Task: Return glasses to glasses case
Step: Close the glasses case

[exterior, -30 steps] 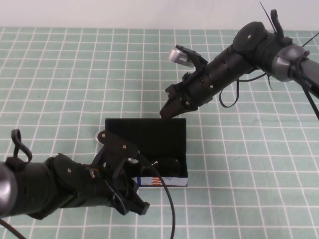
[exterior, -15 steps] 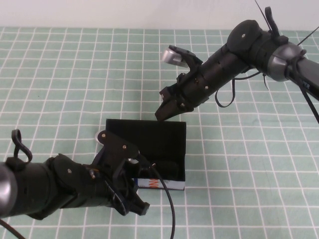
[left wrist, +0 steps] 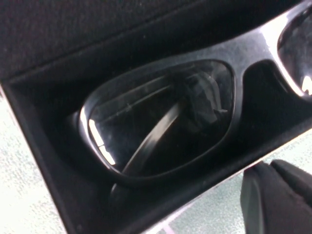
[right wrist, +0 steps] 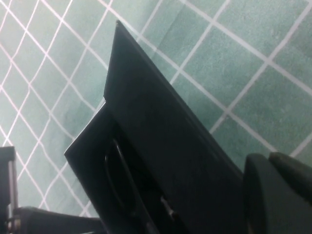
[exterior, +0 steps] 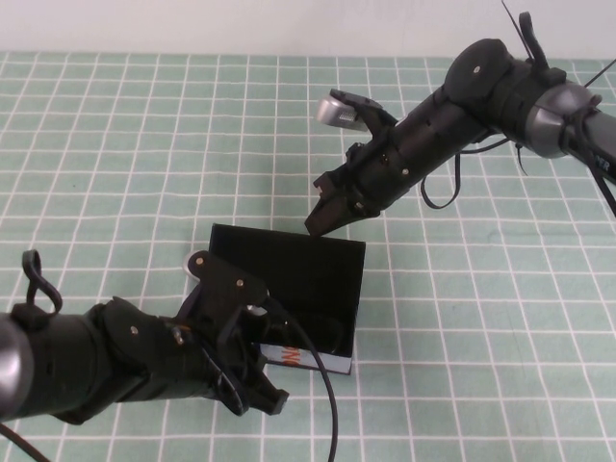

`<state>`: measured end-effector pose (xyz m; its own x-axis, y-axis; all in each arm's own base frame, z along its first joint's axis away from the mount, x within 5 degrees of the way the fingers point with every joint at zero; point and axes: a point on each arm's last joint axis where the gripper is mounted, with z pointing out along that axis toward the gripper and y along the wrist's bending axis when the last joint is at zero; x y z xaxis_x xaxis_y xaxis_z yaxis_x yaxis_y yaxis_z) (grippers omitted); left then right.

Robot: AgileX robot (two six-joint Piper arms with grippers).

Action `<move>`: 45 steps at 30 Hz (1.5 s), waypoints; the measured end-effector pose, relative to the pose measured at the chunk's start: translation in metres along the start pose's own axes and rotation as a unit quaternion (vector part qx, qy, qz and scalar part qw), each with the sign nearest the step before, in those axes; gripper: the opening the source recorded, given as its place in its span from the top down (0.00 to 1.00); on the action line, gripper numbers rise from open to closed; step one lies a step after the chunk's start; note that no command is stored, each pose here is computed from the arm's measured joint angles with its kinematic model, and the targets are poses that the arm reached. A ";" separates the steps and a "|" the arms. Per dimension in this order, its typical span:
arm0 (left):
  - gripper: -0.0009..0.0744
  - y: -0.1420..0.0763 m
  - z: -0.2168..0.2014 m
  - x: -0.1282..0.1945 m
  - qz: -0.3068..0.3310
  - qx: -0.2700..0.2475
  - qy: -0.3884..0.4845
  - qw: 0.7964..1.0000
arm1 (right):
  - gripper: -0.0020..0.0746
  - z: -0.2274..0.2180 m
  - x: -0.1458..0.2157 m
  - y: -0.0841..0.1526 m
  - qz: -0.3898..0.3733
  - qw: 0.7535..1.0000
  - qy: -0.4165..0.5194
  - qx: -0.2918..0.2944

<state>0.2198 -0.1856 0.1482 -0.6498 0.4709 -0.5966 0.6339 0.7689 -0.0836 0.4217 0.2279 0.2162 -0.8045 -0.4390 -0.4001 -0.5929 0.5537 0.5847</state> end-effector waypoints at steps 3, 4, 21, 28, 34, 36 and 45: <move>0.99 0.000 0.000 0.000 0.000 -0.003 -0.002 1.000 | 0.99 0.000 -0.002 -0.001 0.000 1.000 -0.009 0.006; 0.99 0.000 0.000 0.000 0.000 -0.003 -0.002 1.000 | 0.99 0.000 -0.002 -0.002 0.000 1.000 -0.013 0.009; 0.99 0.001 0.000 0.000 0.000 -0.005 -0.003 1.000 | 0.99 0.019 0.006 -0.015 0.024 0.999 0.018 -0.016; 0.99 0.001 0.000 -0.001 0.000 -0.006 -0.003 1.000 | 0.99 0.017 0.001 -0.005 0.025 0.999 0.004 -0.045; 0.99 0.002 0.000 -0.001 0.000 -0.009 -0.005 1.000 | 0.99 0.025 0.000 0.015 -0.001 0.999 0.016 -0.045; 0.99 0.002 0.000 -0.001 0.000 -0.011 -0.006 1.000 | 0.99 0.033 0.002 0.024 -0.020 0.999 0.033 -0.035; 0.99 0.002 0.000 -0.001 0.000 -0.012 -0.007 1.000 | 0.99 0.062 0.010 0.058 -0.067 0.994 0.078 -0.034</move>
<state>0.2220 -0.1845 0.1487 -0.6441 0.4652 -0.6072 0.6235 0.7792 -0.0644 0.3766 0.2994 0.2027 -0.7003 -0.6124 -0.3667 -0.6864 0.4365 0.5817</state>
